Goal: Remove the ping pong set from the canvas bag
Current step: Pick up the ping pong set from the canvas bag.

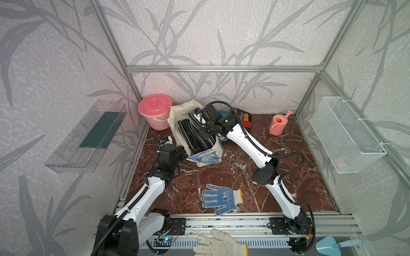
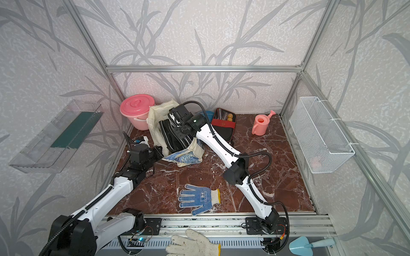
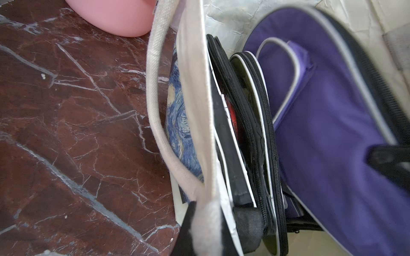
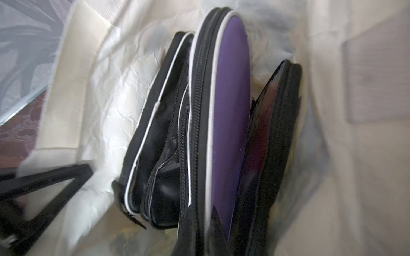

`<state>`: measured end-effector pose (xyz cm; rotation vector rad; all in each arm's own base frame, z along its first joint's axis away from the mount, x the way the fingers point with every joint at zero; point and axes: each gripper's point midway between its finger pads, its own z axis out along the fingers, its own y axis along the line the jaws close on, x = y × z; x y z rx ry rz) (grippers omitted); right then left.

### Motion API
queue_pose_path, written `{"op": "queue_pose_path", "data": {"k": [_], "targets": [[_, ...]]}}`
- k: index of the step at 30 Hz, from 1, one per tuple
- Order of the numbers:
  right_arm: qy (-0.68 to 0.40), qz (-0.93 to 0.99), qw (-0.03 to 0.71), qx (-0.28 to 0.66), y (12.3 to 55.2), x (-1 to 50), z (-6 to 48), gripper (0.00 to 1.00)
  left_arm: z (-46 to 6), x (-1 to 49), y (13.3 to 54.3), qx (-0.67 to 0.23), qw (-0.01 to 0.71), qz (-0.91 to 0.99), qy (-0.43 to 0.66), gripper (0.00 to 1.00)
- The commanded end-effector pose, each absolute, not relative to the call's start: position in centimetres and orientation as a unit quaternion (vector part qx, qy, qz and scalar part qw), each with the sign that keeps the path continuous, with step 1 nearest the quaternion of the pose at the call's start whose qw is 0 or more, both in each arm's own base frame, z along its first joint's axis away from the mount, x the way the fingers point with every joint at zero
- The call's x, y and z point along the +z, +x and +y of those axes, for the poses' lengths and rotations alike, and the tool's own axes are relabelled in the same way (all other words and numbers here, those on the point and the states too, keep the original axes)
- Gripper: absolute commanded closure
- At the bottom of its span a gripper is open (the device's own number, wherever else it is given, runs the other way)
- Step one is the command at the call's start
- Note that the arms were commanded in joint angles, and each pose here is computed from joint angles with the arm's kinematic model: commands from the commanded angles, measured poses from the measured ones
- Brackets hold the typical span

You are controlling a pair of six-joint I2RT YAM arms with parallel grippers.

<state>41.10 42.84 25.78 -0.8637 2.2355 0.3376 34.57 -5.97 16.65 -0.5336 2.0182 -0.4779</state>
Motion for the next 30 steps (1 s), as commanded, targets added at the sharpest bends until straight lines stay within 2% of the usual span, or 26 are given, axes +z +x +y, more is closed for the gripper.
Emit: {"op": "queue_pose_path", "data": {"k": [1, 5, 11, 17, 26, 30], "targets": [[-0.314, 0.831, 0.422, 0.184, 39.7, 34.6, 41.6, 1.00, -6.2, 18.3, 35.2, -0.200, 0.498, 0.817, -0.211, 1.00], [-0.302, 0.823, 0.430, 0.216, 39.1, 37.0, 41.1, 1.00, -6.1, 18.2, 35.2, -0.197, 0.498, 0.818, -0.211, 1.00], [-0.268, 0.800, 0.416, 0.340, 38.7, 41.2, 40.0, 1.00, -5.8, 18.7, 35.0, -0.191, 0.506, 0.814, -0.211, 1.00], [-0.228, 0.770, 0.440, 0.402, 38.8, 46.1, 36.8, 1.00, -5.4, 18.9, 34.8, -0.183, 0.509, 0.813, -0.214, 1.00], [-0.107, 0.724, 0.507, 0.456, 40.8, 49.9, 26.3, 1.00, -5.1, 19.1, 34.8, -0.177, 0.511, 0.812, -0.218, 1.00], [-0.053, 0.716, 0.526, 0.456, 42.1, 49.0, 21.7, 1.00, -5.0, 19.0, 34.8, -0.175, 0.508, 0.815, -0.219, 1.00]]}}
